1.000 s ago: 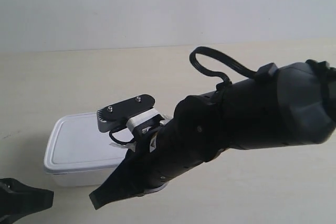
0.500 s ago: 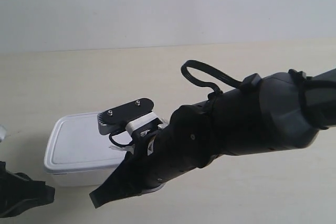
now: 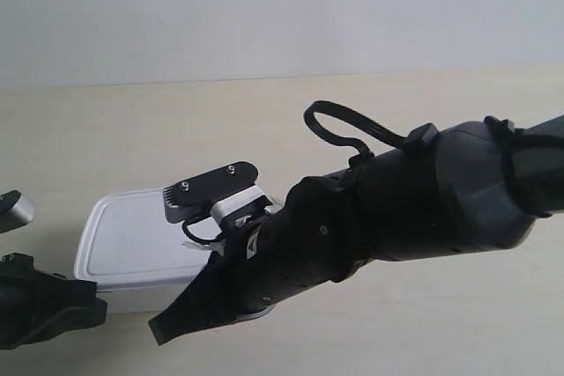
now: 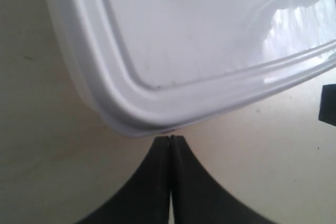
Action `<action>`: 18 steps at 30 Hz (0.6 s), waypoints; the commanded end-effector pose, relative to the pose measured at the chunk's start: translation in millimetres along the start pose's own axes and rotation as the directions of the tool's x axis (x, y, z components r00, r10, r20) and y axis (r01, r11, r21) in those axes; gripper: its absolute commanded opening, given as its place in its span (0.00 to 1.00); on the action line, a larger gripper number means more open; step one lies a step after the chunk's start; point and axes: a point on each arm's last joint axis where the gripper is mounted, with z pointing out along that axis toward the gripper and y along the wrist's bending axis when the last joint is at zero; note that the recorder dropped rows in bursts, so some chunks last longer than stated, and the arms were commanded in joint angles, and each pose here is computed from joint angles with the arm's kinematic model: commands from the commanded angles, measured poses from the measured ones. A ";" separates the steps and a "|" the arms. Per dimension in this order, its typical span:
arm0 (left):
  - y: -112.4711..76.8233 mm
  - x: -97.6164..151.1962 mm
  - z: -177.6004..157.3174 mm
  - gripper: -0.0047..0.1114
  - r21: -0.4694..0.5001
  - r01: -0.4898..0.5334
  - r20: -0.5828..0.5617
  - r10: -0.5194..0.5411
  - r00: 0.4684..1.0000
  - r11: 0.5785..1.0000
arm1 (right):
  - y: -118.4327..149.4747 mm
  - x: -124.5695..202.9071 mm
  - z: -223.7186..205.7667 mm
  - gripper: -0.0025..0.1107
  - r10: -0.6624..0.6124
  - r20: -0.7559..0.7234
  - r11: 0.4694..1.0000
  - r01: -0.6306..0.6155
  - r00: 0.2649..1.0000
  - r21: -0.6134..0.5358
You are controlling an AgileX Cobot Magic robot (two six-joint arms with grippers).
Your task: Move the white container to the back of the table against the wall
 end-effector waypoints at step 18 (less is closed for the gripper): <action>-0.3 -7.5 6.7 0.04 0.026 0.004 0.005 -0.004 1.000 1.000 | -8.7 -4.8 12.7 0.02 -0.009 -0.003 1.000 0.009 1.000 0.022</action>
